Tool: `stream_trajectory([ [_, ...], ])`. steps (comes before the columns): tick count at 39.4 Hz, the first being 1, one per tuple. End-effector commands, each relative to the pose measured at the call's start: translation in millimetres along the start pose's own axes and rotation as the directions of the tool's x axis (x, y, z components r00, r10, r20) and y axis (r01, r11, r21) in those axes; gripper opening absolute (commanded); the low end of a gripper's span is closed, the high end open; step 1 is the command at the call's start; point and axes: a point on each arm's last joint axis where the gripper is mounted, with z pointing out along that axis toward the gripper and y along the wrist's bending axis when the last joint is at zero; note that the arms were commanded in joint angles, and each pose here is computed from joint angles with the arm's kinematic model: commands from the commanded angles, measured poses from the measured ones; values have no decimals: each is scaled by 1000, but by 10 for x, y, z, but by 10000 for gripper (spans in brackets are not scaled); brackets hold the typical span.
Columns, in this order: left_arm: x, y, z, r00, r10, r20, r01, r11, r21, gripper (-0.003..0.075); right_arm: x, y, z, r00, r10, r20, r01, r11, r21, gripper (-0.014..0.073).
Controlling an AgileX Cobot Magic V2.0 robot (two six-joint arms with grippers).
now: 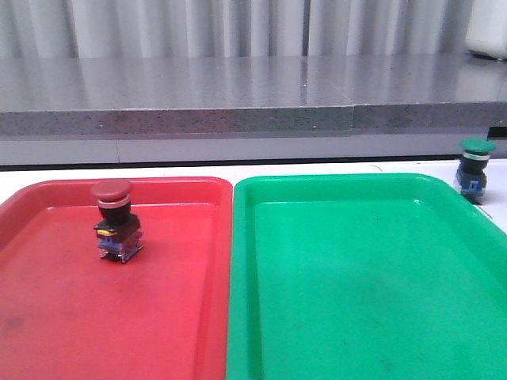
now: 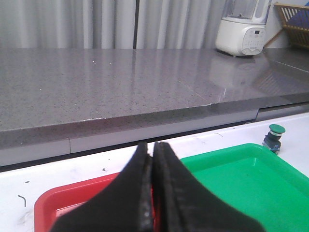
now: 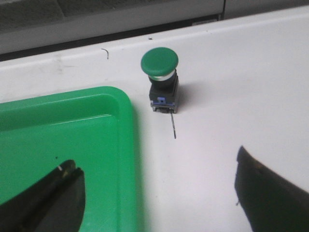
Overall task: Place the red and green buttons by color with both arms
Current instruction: 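Lower the right gripper onto the green-capped button and close on it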
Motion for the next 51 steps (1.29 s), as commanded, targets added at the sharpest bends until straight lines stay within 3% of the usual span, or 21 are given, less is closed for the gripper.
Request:
stream_trajectory([
  [1,-162,-34,-16,994,-4,105,1,1000,29,-20,-163,-7,175,986,61,155,-61,998,-4,645],
  [20,-162,-34,-16,994,-4,105,1,1000,29,-20,-284,6,978,985,74,153,-78,997,23,645],
  [51,-162,-34,-16,994,-4,105,1,1000,29,-20,-305,10,1596,987,86,132,-92,995,38,629],
])
